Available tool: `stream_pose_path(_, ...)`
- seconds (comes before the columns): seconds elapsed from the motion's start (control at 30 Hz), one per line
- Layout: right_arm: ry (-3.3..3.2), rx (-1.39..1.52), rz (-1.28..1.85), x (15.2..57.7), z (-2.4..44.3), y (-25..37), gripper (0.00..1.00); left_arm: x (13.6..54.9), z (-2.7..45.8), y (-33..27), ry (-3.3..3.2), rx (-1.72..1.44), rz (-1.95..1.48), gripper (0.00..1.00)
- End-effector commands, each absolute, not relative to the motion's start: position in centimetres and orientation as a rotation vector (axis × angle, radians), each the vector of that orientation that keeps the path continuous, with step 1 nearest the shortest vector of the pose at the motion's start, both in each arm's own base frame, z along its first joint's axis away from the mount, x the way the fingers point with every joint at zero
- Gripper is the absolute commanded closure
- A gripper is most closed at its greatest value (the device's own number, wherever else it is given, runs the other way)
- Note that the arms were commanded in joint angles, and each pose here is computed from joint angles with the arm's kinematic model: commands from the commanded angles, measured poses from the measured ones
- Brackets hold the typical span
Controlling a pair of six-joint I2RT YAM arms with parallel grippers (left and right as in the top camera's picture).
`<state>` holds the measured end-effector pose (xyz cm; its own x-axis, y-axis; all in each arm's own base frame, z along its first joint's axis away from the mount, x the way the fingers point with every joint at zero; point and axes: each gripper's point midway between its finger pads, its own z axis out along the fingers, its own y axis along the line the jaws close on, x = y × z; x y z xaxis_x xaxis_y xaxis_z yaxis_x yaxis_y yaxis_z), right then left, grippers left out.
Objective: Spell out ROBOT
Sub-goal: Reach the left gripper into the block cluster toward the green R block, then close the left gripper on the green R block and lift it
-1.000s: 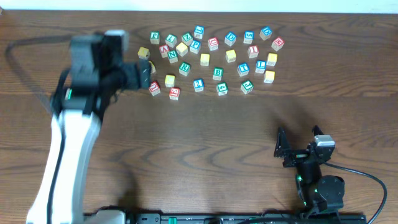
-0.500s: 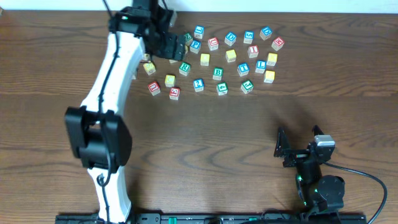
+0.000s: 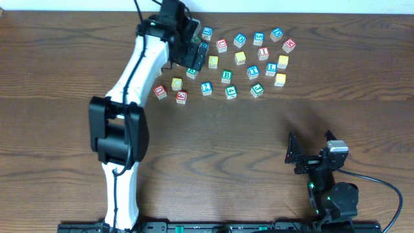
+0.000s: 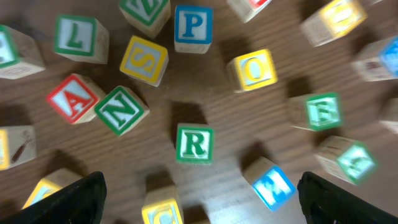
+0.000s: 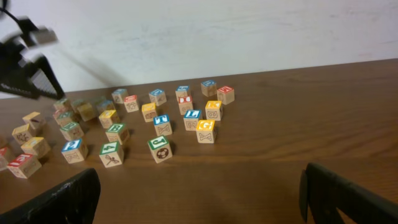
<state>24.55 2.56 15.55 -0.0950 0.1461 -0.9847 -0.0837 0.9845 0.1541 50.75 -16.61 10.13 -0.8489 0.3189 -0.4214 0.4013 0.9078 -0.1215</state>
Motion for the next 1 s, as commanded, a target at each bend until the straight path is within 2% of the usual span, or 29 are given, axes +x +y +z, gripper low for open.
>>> stream_pose_path(0.0,1.656,0.069,0.194,24.6,15.5,2.3,0.01,51.7,7.8,-16.5,2.681,0.567,-0.157,0.04)
stream_pose_path(0.43,1.656,0.069,0.194,24.6,15.5,2.3,0.01,52.1,2.6,-16.6,2.737,0.584,-0.096,0.15)
stream_pose_path(0.57,1.656,0.069,0.194,24.6,15.5,2.3,0.01,51.8,2.0,-16.6,2.75,0.586,-0.097,0.27)
stream_pose_path(0.67,1.656,0.069,0.194,24.6,15.5,2.3,0.01,51.8,2.0,-16.6,2.752,0.58,-0.097,0.44)
stream_pose_path(0.77,1.656,0.069,0.194,24.6,15.5,2.3,0.01,51.8,2.0,-16.6,2.756,0.57,-0.099,0.52)
stream_pose_path(0.87,1.656,0.069,0.194,24.6,15.5,2.3,0.01,51.7,1.9,-16.6,2.764,0.541,-0.104,0.56)
stream_pose_path(0.97,1.656,0.069,0.194,24.6,15.5,2.3,0.01,51.6,1.9,-16.6,2.771,0.537,-0.105,0.55)
